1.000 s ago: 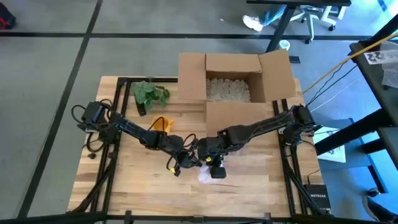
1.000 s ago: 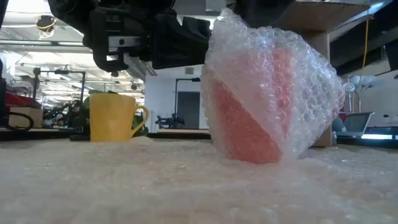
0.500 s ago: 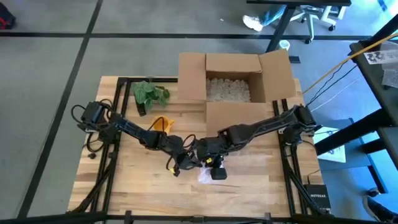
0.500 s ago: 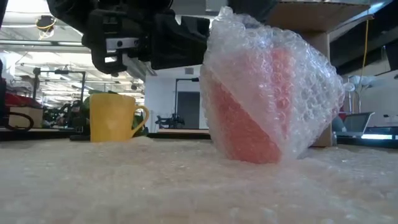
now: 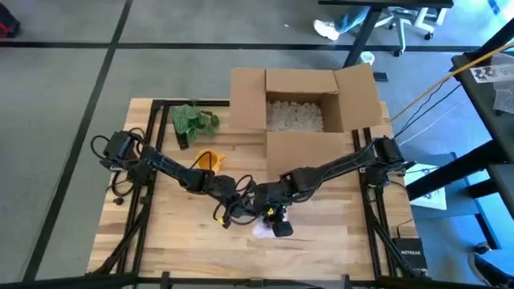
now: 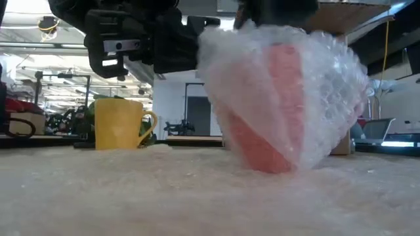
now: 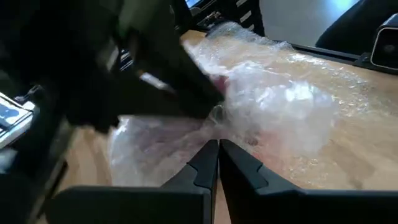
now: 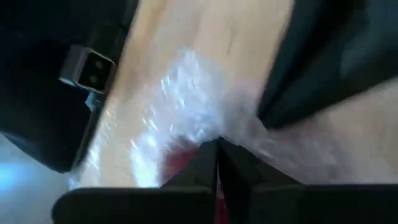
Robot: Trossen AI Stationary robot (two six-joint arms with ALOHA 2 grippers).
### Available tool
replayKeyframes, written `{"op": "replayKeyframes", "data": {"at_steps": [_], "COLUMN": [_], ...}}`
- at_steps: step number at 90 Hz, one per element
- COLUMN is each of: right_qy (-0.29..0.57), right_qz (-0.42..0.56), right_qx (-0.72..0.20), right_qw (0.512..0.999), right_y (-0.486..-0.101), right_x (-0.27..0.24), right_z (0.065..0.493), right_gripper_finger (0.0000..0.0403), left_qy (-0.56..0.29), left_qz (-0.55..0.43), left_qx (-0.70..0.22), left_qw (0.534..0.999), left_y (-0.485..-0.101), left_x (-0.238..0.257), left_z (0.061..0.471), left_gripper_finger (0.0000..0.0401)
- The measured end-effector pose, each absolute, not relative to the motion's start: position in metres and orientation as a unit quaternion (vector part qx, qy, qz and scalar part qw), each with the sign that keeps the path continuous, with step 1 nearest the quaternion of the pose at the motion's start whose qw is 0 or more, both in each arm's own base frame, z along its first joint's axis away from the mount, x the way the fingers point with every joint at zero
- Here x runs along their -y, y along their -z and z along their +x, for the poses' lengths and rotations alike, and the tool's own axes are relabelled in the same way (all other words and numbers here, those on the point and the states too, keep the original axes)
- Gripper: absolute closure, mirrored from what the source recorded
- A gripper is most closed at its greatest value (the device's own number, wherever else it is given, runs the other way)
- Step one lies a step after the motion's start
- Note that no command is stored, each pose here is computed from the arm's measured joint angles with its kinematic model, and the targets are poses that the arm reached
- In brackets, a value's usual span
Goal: Wrap mug
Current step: Wrap the orange mug with the bubble wrap
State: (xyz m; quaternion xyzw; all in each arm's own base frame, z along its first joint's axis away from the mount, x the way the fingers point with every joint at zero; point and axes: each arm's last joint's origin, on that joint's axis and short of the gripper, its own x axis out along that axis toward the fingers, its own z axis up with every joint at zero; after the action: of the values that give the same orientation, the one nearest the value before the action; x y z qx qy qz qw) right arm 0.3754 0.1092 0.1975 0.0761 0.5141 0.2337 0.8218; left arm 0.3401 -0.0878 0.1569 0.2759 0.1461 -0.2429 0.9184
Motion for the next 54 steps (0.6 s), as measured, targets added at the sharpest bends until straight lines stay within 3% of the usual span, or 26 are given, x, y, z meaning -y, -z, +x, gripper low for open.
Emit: {"op": "replayKeyframes", "data": {"at_steps": [19, 54], "right_qy": [-0.213, -0.222], "right_qz": [0.097, 0.11], "right_qx": [-0.52, -0.496], "right_qw": [0.821, 0.832], "right_y": [-0.175, -0.175], "right_x": [-0.099, -0.101], "right_z": [0.371, 0.375], "right_gripper_finger": [0.0403, 0.0403], "left_qy": [0.235, 0.252], "left_qz": [0.261, 0.234], "left_qx": [-0.145, -0.185], "left_qw": [0.925, 0.921], "left_y": [-0.162, -0.186], "left_x": [0.088, 0.09], "left_z": [0.339, 0.32], "left_gripper_finger": [0.0401, 0.0401]}}
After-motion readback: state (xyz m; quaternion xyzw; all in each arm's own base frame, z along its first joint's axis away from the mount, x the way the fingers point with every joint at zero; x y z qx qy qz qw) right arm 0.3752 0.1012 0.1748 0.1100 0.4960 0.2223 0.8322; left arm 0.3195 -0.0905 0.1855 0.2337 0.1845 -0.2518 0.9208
